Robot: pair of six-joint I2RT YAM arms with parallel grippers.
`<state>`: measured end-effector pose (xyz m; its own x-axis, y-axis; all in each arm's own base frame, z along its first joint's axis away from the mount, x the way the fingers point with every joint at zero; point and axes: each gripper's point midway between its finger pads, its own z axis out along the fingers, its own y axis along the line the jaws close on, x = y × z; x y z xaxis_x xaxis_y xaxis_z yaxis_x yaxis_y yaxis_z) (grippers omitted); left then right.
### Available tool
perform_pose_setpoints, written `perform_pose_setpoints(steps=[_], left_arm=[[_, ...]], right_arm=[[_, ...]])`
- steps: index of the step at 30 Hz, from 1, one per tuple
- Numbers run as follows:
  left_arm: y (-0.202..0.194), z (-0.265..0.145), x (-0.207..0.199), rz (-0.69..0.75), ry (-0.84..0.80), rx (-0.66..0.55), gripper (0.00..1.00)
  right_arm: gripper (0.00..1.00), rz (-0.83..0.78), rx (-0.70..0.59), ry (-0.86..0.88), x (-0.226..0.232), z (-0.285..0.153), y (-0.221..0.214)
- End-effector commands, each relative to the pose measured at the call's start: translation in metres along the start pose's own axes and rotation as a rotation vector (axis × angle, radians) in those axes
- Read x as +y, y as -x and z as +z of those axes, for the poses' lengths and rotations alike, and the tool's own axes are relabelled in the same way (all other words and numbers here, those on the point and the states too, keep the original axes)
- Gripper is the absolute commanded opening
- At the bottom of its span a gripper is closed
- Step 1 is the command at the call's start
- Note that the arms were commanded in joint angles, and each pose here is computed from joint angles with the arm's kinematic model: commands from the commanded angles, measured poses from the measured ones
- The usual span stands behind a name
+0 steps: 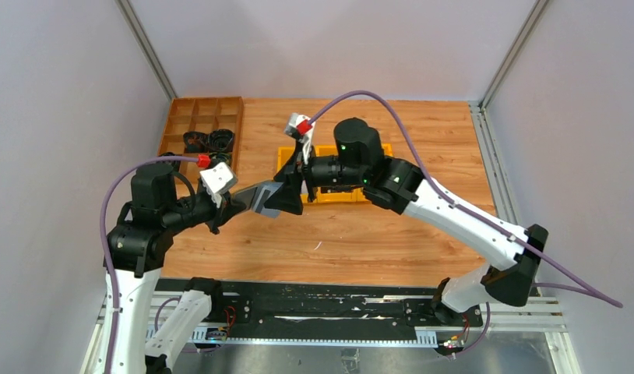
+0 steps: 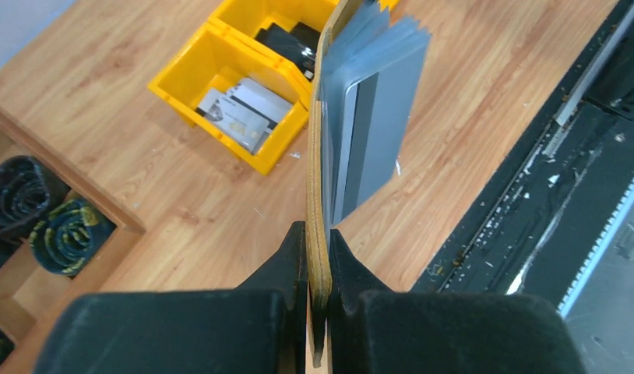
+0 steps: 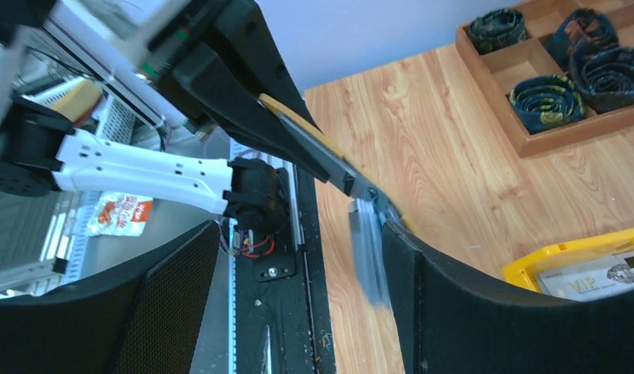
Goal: Take the credit cards out of the card holder
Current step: Remove the credit card from the card holder.
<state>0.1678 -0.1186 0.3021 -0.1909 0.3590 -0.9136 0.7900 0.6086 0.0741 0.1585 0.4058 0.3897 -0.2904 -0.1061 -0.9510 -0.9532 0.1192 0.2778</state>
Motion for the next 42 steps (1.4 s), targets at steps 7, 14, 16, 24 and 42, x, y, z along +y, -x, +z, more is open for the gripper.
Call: perform_pose_setpoints(steps=[7,14,16,24,42], left_arm=[[0.01,-0.015,-0.045,-0.008,-0.222,-0.015,0.01],[0.013,-0.017,-0.064,-0.04,-0.337,-0.027,0.0],[0.014,-0.018,-0.067,-0.049,-0.358,-0.032,0.0],[0.022,-0.022,-0.079,-0.061,-0.424,-0.069,0.0],[0.036,-0.029,-0.091,-0.131,-0.495,-0.103,0.37]], right_arm=[[0.82,-0.219,0.188,-0.078,-0.034,0.021,-0.046],[0.84,-0.355,0.213,-0.134,-0.044,0.002,-0.047],[0.84,-0.388,0.2,-0.143,-0.043,-0.003,-0.041],[0.85,-0.482,0.184,0.123,0.002,-0.01,-0.045],[0.0,-0.222,0.233,0.47,0.049,-0.017,-0.057]])
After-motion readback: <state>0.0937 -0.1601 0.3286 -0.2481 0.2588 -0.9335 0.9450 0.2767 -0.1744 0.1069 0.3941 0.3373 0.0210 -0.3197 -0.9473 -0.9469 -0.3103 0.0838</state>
